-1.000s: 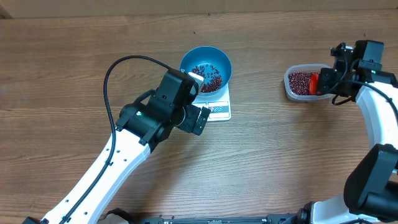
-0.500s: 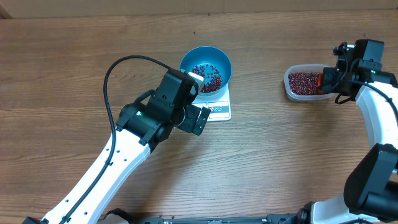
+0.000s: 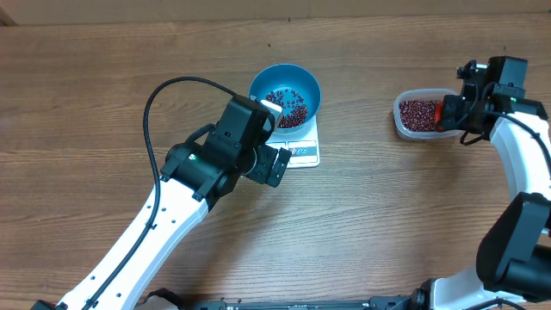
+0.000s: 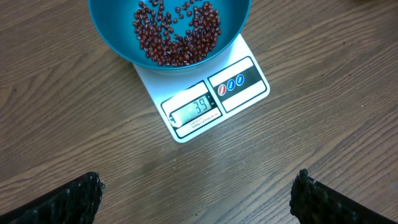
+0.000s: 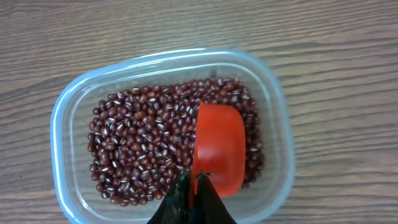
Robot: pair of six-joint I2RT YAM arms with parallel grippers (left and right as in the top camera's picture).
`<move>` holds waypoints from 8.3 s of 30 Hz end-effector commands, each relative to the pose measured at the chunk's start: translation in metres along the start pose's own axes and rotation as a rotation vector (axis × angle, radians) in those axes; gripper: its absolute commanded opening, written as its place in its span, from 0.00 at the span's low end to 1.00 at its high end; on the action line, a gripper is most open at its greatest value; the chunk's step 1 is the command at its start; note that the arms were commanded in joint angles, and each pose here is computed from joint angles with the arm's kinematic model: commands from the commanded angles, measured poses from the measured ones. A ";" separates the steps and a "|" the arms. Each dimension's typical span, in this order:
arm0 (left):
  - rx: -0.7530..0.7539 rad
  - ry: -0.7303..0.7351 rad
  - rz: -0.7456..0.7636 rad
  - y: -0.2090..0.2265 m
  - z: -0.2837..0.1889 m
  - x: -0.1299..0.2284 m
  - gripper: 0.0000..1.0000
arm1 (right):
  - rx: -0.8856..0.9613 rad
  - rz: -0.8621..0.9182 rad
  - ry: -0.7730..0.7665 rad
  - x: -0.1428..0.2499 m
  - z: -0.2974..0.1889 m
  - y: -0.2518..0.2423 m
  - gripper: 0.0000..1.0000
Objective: Scoop item into bowl and weigh 150g on scale
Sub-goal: 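Dip the red scoop into the beans and scoop them up, then lift the filled red scoop out of the tub with the right gripper, then carry the filled red scoop over the teal bowl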
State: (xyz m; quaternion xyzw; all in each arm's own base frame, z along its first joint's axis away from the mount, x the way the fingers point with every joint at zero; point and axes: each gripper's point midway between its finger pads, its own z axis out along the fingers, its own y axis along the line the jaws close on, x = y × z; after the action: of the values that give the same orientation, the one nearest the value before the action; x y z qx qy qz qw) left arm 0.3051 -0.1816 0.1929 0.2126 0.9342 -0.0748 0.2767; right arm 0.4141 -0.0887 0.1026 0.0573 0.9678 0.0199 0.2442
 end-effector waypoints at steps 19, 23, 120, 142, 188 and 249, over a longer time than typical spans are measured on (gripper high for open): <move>0.006 -0.004 0.024 -0.002 0.000 -0.003 0.99 | -0.237 0.047 0.034 0.009 0.013 0.039 0.04; 0.006 -0.004 0.024 -0.002 0.000 -0.003 0.99 | -0.251 0.076 0.028 0.007 0.013 0.042 0.04; 0.006 -0.003 0.024 -0.002 0.000 -0.003 1.00 | -0.442 0.446 0.065 0.008 0.019 0.025 0.04; 0.006 -0.004 0.024 -0.002 0.000 -0.003 1.00 | -0.559 0.528 0.033 0.005 0.004 0.009 0.04; 0.006 -0.004 0.024 -0.002 0.000 -0.003 0.99 | -1.019 0.561 -0.062 -0.015 -0.059 0.027 0.04; 0.006 -0.004 0.024 -0.002 0.000 -0.003 1.00 | -1.055 -0.208 -0.195 -0.036 -0.046 0.280 0.04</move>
State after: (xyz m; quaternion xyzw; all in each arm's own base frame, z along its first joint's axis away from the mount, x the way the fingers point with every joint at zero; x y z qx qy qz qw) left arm 0.3051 -0.1816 0.1930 0.2125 0.9342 -0.0746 0.2767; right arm 0.4485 0.1854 0.1865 -0.1273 0.7996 0.5064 0.2966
